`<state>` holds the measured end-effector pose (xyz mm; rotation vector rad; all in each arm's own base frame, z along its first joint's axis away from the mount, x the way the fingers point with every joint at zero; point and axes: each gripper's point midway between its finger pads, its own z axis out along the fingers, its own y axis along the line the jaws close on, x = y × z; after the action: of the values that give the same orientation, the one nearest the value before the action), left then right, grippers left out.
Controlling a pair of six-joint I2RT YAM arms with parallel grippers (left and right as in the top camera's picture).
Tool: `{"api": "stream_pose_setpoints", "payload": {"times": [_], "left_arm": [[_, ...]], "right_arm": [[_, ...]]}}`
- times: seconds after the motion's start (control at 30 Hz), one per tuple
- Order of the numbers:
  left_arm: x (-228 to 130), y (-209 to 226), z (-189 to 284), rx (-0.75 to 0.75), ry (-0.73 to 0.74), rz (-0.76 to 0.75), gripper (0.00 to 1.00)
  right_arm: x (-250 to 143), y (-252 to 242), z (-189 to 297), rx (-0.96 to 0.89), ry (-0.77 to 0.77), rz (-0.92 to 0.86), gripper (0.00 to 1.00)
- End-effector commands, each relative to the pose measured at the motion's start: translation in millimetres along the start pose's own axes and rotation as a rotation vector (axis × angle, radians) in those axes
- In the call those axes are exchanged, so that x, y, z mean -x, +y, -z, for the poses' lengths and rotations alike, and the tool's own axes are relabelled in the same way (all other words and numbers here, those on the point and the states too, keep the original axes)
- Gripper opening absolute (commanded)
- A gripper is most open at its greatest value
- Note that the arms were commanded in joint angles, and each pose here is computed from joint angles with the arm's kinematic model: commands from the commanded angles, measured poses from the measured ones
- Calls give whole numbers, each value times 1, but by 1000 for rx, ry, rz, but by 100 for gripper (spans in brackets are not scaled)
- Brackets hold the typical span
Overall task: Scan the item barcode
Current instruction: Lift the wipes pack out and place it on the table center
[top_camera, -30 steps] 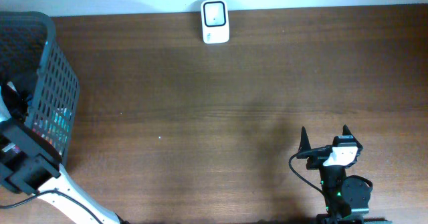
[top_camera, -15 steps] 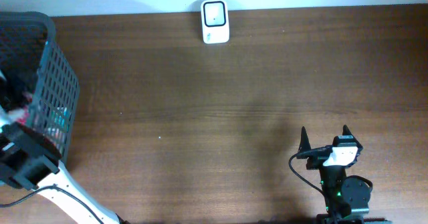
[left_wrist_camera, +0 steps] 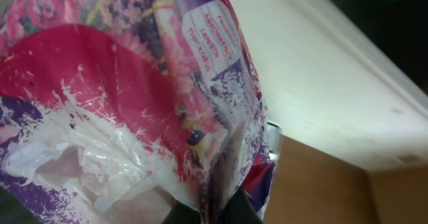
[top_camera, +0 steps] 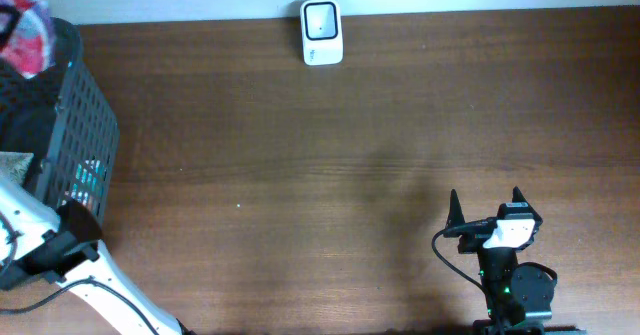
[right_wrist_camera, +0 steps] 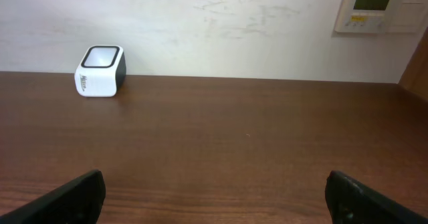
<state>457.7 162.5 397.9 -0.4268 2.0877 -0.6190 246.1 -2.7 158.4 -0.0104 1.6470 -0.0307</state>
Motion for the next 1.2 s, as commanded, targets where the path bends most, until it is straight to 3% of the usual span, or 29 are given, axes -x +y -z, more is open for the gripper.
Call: {"api": "stream_pose_setpoints", "payload": {"times": [0.0,0.13,0.33,0.5,0.57,0.67,0.77,0.9,0.97,1.03,1.17], "left_arm": [[-14,-78,-6,-193,33,-90,0],[-45,-132,-33,-276,122,-152,0],[-138,-187,-87,-88,325,-279,0],[-240,-234,-130,-17,535,-448,0],[-304,-244,-154,11,671,-513,0],[-382,-242,-184,13,816,-573,0],[-437,-232,-216,3,856,-600,0],[-467,-204,-238,104,847,-516,0],[-471,-199,-237,113,860,-516,11],[-472,-198,-236,117,867,-516,31],[-475,-192,-228,112,910,-574,39]], "right_arm": [[-4,1,0,4,6,-7,99],[-4,1,0,4,6,-7,99],[-4,1,0,4,6,-7,99],[-4,1,0,4,6,-7,99],[-4,1,0,4,6,-7,99],[-4,1,0,4,6,-7,99],[-4,1,0,4,6,-7,99],[-4,1,0,4,6,-7,99],[-4,1,0,4,6,-7,99],[-4,1,0,4,6,-7,99],[-4,1,0,4,6,-7,99]]}}
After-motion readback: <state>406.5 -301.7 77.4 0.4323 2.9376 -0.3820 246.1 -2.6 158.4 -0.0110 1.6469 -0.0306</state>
